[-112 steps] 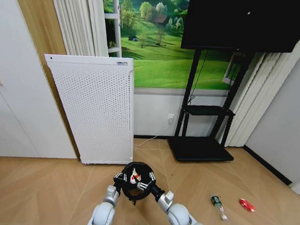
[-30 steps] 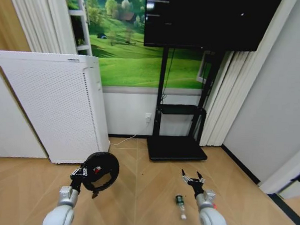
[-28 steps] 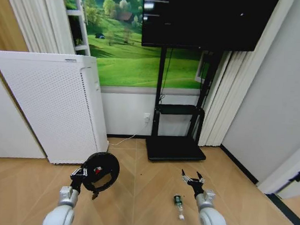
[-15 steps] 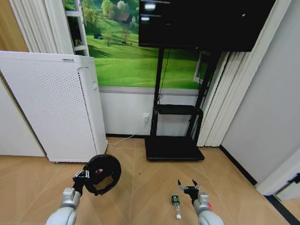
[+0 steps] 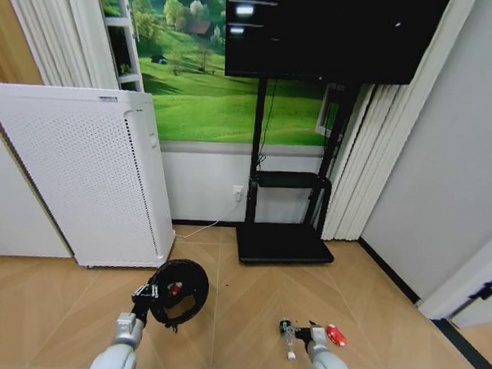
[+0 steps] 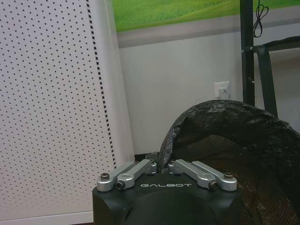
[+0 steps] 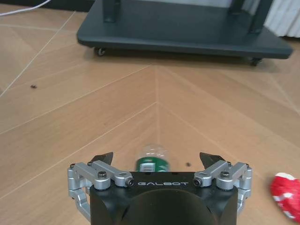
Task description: Pick up the trash bin and place the garbage on the floor into it.
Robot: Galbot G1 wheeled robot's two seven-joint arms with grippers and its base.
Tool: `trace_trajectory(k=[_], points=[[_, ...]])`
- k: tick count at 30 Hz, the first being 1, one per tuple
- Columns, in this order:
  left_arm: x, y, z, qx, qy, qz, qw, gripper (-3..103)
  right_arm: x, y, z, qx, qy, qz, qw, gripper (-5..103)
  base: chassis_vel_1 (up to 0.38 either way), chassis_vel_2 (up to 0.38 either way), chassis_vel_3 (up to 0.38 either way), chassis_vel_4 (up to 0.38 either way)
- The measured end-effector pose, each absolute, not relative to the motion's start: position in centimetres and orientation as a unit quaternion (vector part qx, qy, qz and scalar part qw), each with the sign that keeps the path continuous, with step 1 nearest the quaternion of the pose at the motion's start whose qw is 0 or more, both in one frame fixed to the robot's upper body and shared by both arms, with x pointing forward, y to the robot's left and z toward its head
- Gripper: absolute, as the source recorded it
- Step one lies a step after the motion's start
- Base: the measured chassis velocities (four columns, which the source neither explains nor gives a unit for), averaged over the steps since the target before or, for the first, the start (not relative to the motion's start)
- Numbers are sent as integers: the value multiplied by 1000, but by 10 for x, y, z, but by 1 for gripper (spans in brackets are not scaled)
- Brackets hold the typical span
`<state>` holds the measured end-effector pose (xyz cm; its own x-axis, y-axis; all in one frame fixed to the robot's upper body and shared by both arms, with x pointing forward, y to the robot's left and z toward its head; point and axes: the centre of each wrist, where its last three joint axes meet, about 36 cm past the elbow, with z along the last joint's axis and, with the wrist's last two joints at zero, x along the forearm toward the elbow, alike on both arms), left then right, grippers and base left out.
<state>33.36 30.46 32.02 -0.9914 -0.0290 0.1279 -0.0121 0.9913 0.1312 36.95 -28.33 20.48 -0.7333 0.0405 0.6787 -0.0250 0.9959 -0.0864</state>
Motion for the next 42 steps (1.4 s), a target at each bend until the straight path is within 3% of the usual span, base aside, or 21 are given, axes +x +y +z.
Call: trace_trajectory(k=[9, 26, 29, 35, 38, 40, 42], points=[[333, 313, 313, 14, -995, -71, 71, 4, 385, -257, 172, 11, -917, 64, 394, 100, 0, 0, 0, 0], [332, 309, 303, 11, -994, -71, 79, 4, 386, -257, 135, 3, -897, 100, 430, 103, 0, 0, 0, 0], [331, 308, 302, 11, -994, -71, 80, 4, 386, -257, 132, 3, -896, 102, 431, 100, 0, 0, 0, 0], [331, 308, 299, 12, -994, -70, 81, 4, 387, -259, 129, 3, -897, 102, 431, 73, 0, 0, 0, 0], [331, 308, 299, 12, -994, -70, 81, 4, 387, -260, 128, 4, -897, 102, 430, 73, 0, 0, 0, 0], [332, 309, 299, 13, -994, -71, 80, 4, 387, -261, 129, 4, -898, 104, 427, 57, 0, 0, 0, 0], [332, 310, 299, 13, -994, -72, 80, 4, 387, -261, 129, 4, -898, 105, 427, 51, 0, 0, 0, 0]])
